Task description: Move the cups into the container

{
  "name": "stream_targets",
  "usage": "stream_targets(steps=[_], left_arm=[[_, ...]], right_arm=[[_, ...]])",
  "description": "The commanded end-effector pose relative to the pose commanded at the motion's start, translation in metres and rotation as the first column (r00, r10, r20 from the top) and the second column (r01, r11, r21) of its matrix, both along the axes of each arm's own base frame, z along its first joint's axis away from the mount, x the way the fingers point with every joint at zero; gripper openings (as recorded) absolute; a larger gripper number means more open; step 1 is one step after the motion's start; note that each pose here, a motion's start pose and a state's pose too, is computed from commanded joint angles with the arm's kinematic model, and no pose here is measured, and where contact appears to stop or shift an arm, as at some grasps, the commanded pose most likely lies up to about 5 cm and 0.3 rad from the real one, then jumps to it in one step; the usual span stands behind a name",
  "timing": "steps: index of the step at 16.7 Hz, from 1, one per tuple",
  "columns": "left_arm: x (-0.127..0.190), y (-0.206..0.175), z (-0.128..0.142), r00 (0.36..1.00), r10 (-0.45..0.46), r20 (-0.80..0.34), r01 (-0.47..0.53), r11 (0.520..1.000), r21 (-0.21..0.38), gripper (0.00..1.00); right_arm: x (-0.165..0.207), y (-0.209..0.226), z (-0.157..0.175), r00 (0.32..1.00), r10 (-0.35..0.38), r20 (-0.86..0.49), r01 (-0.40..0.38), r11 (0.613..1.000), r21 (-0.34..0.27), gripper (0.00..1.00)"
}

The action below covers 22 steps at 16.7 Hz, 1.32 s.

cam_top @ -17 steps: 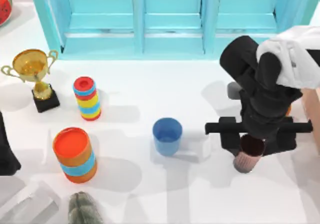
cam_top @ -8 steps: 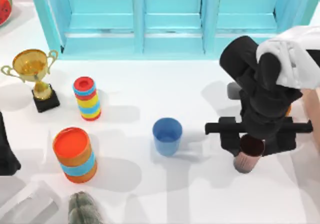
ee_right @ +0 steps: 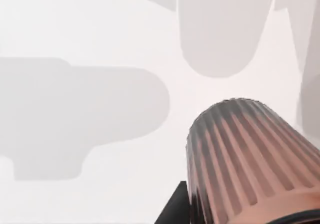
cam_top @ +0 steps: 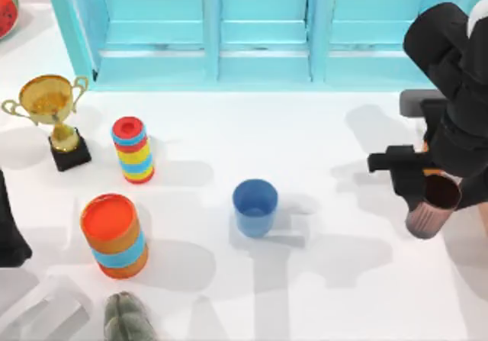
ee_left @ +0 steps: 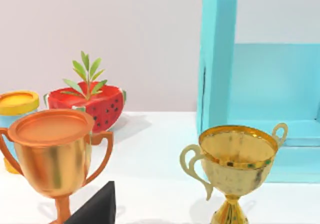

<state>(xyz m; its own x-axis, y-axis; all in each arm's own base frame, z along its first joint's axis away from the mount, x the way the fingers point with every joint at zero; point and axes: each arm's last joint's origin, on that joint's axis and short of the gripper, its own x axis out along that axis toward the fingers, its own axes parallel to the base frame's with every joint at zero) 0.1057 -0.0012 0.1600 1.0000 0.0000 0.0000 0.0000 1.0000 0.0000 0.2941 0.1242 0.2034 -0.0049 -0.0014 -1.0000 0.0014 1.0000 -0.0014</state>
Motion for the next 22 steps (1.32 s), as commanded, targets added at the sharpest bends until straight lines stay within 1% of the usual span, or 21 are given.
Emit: stream_targets(steps=[3,5,10,12,14,17,20,22], left_arm=[[0.0,0.0,0.0,1.0,0.0,0.0,0.0,1.0,0.0,1.0],[0.0,0.0,0.0,1.0,0.0,0.0,0.0,1.0,0.0,1.0],[0.0,0.0,0.0,1.0,0.0,0.0,0.0,1.0,0.0,1.0],[0.0,0.0,0.0,1.0,0.0,0.0,0.0,1.0,0.0,1.0],[0.0,0.0,0.0,1.0,0.0,0.0,0.0,1.0,0.0,1.0],[0.0,0.0,0.0,1.0,0.0,0.0,0.0,1.0,0.0,1.0],[0.0,0.0,0.0,1.0,0.0,0.0,0.0,1.0,0.0,1.0],[0.0,0.0,0.0,1.0,0.0,0.0,0.0,1.0,0.0,1.0]], right_arm=[[-0.005,-0.035,0.033,1.0,-0.009,-0.002,0.009,1.0,0.0,0.0],[-0.008,-0.047,0.045,1.0,-0.011,0.003,0.011,1.0,0.002,0.0],[-0.008,-0.048,0.044,1.0,-0.01,-0.001,0.01,1.0,0.0,0.0],[-0.008,-0.058,0.047,1.0,-0.009,-0.005,0.009,1.0,-0.002,0.0],[-0.01,-0.081,0.052,1.0,-0.007,-0.005,0.007,1.0,-0.003,0.0],[-0.022,-0.127,0.064,1.0,0.004,0.003,-0.004,1.0,-0.007,0.0],[-0.045,-0.178,0.075,1.0,-0.005,0.009,0.005,1.0,-0.015,0.0],[-0.063,-0.2,0.082,1.0,-0.007,0.018,0.008,1.0,-0.021,0.0]])
